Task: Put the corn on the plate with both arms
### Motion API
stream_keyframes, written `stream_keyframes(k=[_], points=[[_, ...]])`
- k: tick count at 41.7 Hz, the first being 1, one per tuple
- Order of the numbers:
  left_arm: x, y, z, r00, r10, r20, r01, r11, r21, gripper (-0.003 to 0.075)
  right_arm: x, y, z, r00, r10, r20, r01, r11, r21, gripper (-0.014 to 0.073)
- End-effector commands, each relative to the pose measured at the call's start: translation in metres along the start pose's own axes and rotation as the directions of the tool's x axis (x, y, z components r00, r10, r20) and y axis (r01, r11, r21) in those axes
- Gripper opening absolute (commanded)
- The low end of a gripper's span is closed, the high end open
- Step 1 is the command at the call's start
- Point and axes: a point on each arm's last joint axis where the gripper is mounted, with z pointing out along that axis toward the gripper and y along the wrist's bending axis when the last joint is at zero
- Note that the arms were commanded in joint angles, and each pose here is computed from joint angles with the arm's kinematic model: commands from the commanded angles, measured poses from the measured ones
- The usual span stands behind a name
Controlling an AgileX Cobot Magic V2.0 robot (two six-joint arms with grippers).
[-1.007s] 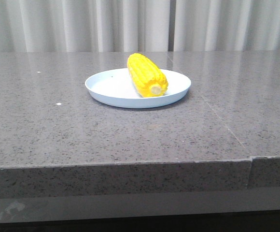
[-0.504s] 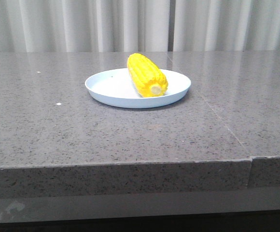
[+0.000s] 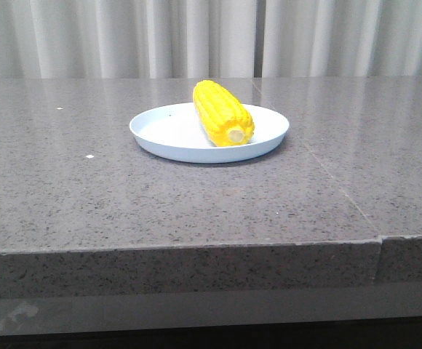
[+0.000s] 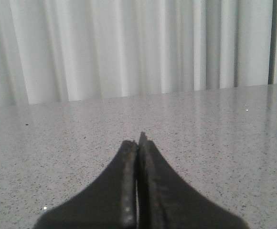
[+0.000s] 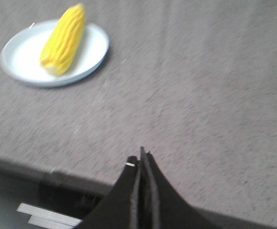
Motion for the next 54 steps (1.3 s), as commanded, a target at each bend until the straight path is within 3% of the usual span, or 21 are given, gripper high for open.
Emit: stream_keyframes(k=[1, 7, 12, 20, 43, 54], points=[[-0.009, 0.001, -0.002, 0.995, -0.018, 0.102, 0.019, 1.0, -0.006, -0.002, 0.005, -0.002, 0.004, 0.975, 0.007, 0.22, -0.02, 0.998, 0.057, -0.0068], [-0.009, 0.001, -0.002, 0.995, -0.018, 0.102, 0.019, 1.0, -0.006, -0.002, 0.04, -0.006, 0.02, 0.929, -0.003, 0.371, -0.041, 0.993, 0.111, -0.0068], [-0.009, 0.001, -0.002, 0.995, -0.018, 0.102, 0.019, 1.0, -0.006, -0.002, 0.064, -0.007, 0.032, 0.9, -0.012, 0.435, -0.05, 0.99, 0.132, -0.0068], [-0.009, 0.001, -0.002, 0.995, -0.018, 0.102, 0.019, 1.0, -0.006, -0.002, 0.093, -0.011, 0.046, 0.863, 0.06, 0.501, -0.139, 0.983, 0.123, -0.0068], [-0.009, 0.001, -0.002, 0.995, -0.018, 0.102, 0.019, 1.0, -0.006, -0.002, 0.092, -0.011, 0.046, 0.855, 0.078, 0.513, -0.157, 0.981, 0.112, -0.0068], [-0.009, 0.001, -0.002, 0.995, -0.018, 0.102, 0.019, 1.0, -0.006, -0.002, 0.091, -0.011, 0.045, 0.852, 0.021, 0.523, -0.11, 0.984, 0.139, -0.0068]])
